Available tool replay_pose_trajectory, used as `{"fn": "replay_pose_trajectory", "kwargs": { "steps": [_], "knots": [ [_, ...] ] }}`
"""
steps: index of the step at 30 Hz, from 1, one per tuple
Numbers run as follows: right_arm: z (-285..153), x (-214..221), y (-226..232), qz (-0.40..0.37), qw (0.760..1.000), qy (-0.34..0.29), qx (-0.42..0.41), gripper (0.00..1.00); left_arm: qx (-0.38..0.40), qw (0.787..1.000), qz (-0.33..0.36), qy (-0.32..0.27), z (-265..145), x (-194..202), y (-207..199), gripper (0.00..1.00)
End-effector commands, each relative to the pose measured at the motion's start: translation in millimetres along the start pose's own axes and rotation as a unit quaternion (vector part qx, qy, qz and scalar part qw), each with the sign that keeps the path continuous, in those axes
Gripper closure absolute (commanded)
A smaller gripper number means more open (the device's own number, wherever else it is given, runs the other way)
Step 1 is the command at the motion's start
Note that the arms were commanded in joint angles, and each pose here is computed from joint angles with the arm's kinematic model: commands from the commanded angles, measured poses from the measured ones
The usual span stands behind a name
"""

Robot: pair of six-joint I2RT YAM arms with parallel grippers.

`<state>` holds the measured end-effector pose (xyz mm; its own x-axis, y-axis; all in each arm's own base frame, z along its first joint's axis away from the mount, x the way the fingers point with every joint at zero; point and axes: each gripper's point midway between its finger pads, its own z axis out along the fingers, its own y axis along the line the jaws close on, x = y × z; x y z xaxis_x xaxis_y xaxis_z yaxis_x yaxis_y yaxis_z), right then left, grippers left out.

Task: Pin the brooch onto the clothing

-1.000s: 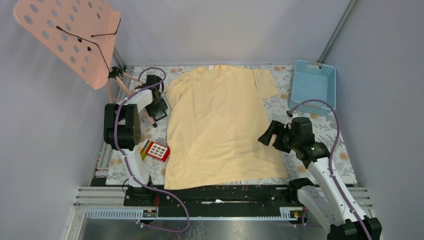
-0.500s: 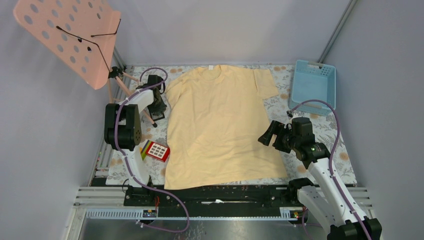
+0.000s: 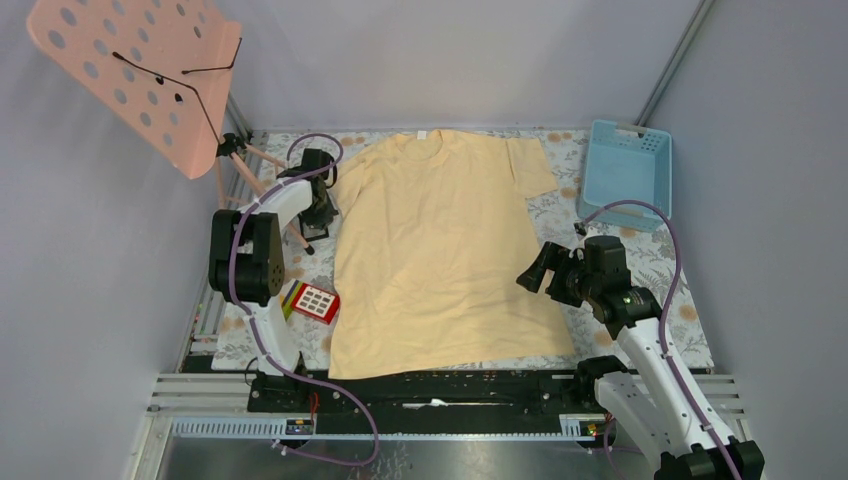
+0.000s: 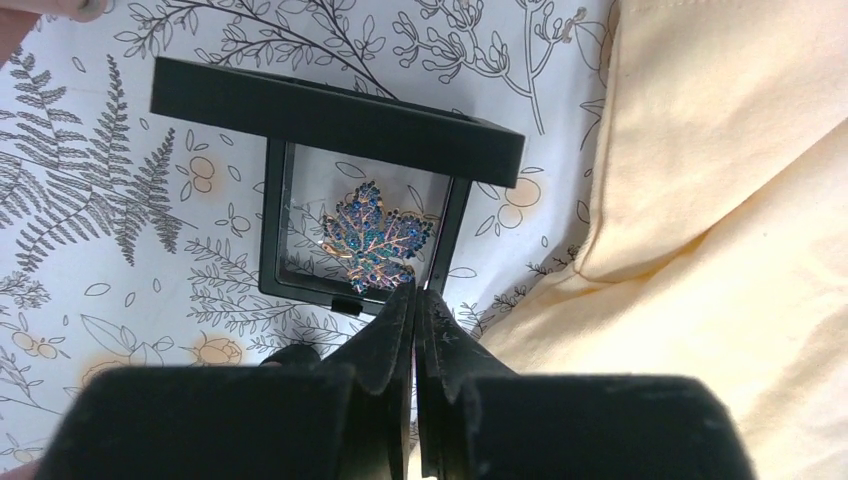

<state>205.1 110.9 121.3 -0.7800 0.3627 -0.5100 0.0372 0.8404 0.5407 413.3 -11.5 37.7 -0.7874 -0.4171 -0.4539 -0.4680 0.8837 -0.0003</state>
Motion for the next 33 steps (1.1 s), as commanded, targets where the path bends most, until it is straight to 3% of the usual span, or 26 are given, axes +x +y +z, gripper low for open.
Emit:
{"fn": "replay_pose_trajectory", "kwargs": {
  "steps": [1,10,27,33],
  "knots": [
    [-2,0,-1,-0.001,1.0,-0.002,0.005,0.11,-0.005,0.999,0.001,-0.043,-21,-20,4,0.97],
    [-5,-2,2,-0.002,1.0,-0.006,0.001,0.11,-0.063,0.995,0.047,-0.068,-19,-37,11,0.71],
    [-2,-4,2,-0.007,1.0,-0.004,0.003,0.11,-0.072,0.992,0.087,-0.058,1,-35,1,0.59],
    [-1,-5,2,-0.007,1.0,-0.004,0.004,0.11,-0.088,0.99,0.089,-0.06,3,-38,6,0.59]
  ]
}}
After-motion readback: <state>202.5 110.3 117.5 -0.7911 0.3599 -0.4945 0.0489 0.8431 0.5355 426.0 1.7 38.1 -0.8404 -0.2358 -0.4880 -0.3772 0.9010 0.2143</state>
